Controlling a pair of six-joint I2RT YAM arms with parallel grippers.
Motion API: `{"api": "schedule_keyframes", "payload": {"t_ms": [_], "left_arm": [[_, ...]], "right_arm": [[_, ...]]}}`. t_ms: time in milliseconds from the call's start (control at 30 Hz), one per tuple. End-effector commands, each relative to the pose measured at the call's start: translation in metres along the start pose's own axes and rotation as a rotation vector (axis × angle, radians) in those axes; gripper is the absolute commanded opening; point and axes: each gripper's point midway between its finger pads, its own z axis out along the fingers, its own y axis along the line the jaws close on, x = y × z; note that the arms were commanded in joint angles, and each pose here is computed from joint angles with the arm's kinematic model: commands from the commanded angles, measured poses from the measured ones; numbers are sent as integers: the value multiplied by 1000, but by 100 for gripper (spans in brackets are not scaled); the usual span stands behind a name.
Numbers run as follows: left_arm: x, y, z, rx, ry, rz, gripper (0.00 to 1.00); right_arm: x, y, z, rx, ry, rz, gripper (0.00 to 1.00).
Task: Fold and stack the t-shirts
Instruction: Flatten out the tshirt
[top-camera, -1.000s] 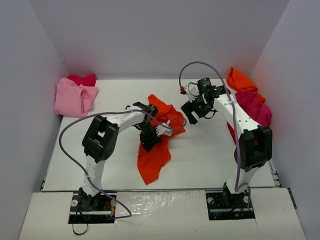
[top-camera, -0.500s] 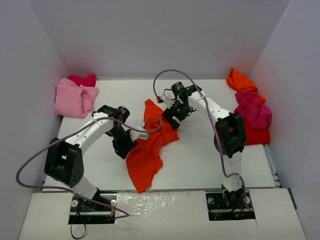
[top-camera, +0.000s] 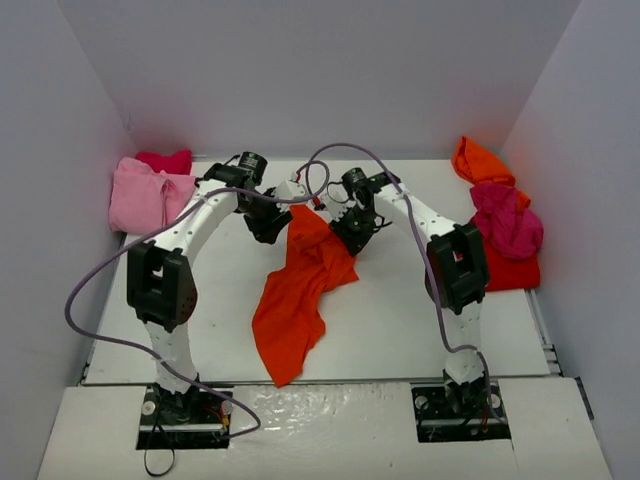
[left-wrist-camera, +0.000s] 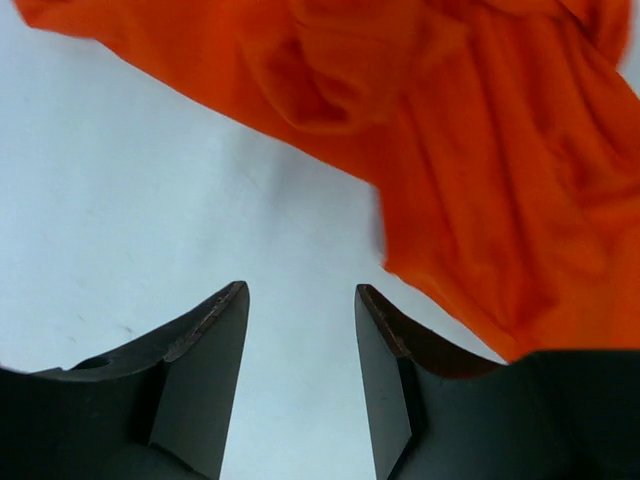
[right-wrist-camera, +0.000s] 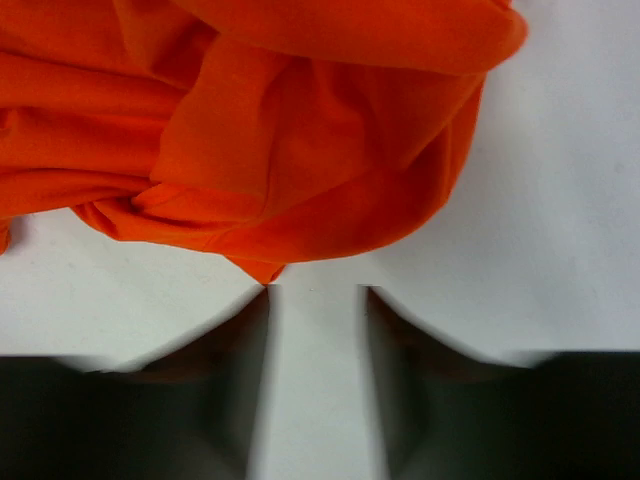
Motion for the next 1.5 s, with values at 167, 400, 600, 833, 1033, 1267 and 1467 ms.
{"api": "schedule_keyframes", "payload": {"t_ms": [167, 400, 600, 833, 1033, 1267, 1467], "left_arm": [[-17, 0, 44, 76, -36, -65, 45], [-22, -38, 38, 119, -51, -4, 45], [-23, -59, 21, 138, -42, 27, 46], [-4, -74, -8, 154, 7, 59, 46], [39, -85, -7, 141, 106, 69, 47], [52, -76, 25, 181, 147, 11, 48], [46, -63, 45, 186, 151, -1, 48]], "right_arm": [[75, -11, -18, 158, 167, 33, 2], [33, -43, -53, 320, 49, 30, 37], [15, -41, -43, 266, 19, 36, 46], [33, -36, -63, 265, 7, -3, 47], [48, -64, -94, 325, -57, 94, 47], [50, -74, -118, 345, -126, 149, 47], [49, -72, -127, 361, -142, 143, 47]]}}
